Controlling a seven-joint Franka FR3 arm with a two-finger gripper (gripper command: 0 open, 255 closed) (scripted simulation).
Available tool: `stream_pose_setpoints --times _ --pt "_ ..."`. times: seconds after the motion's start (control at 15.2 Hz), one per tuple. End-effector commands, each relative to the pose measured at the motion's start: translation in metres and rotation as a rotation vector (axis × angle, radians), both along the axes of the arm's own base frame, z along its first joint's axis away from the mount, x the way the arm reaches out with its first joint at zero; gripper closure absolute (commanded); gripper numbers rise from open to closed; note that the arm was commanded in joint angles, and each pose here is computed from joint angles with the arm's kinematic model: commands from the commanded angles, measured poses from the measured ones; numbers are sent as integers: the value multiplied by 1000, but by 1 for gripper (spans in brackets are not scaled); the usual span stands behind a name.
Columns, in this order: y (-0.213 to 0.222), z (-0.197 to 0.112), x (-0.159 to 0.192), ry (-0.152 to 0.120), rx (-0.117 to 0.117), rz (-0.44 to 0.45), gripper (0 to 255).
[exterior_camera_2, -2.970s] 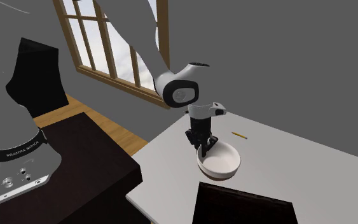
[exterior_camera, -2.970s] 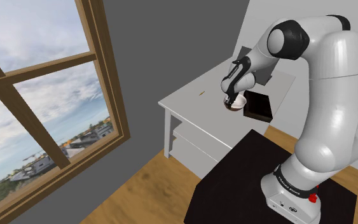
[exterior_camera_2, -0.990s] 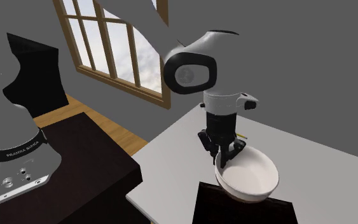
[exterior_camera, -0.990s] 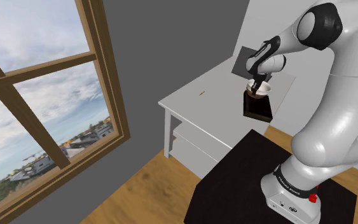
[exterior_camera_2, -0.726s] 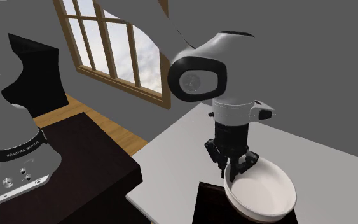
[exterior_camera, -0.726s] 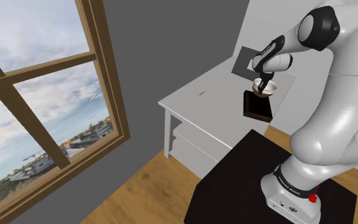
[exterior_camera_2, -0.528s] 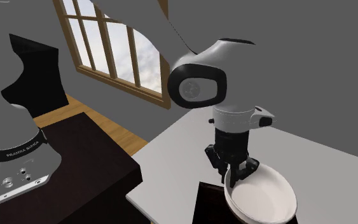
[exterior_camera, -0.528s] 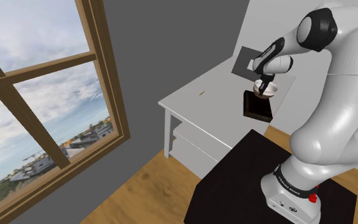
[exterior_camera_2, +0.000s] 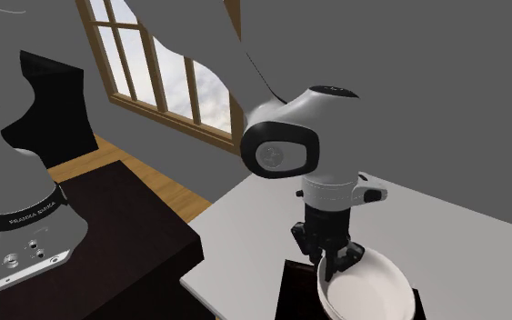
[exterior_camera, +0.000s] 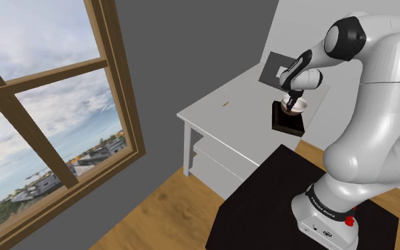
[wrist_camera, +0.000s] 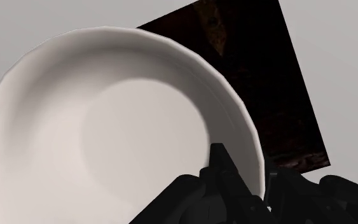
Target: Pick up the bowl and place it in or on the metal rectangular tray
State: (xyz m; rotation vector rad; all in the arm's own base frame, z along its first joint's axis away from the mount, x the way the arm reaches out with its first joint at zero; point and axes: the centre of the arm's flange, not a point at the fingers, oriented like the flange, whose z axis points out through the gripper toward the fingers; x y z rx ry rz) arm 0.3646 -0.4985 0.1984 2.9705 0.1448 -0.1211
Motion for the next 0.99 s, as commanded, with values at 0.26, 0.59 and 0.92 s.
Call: stream_pose_setpoints --times 0.26,0.59,0.92 --pt "0 -32 0 -1 -1 0 255" --pt "0 -32 0 -1 -1 0 255" --pt "0 -32 0 -1 -1 0 0"
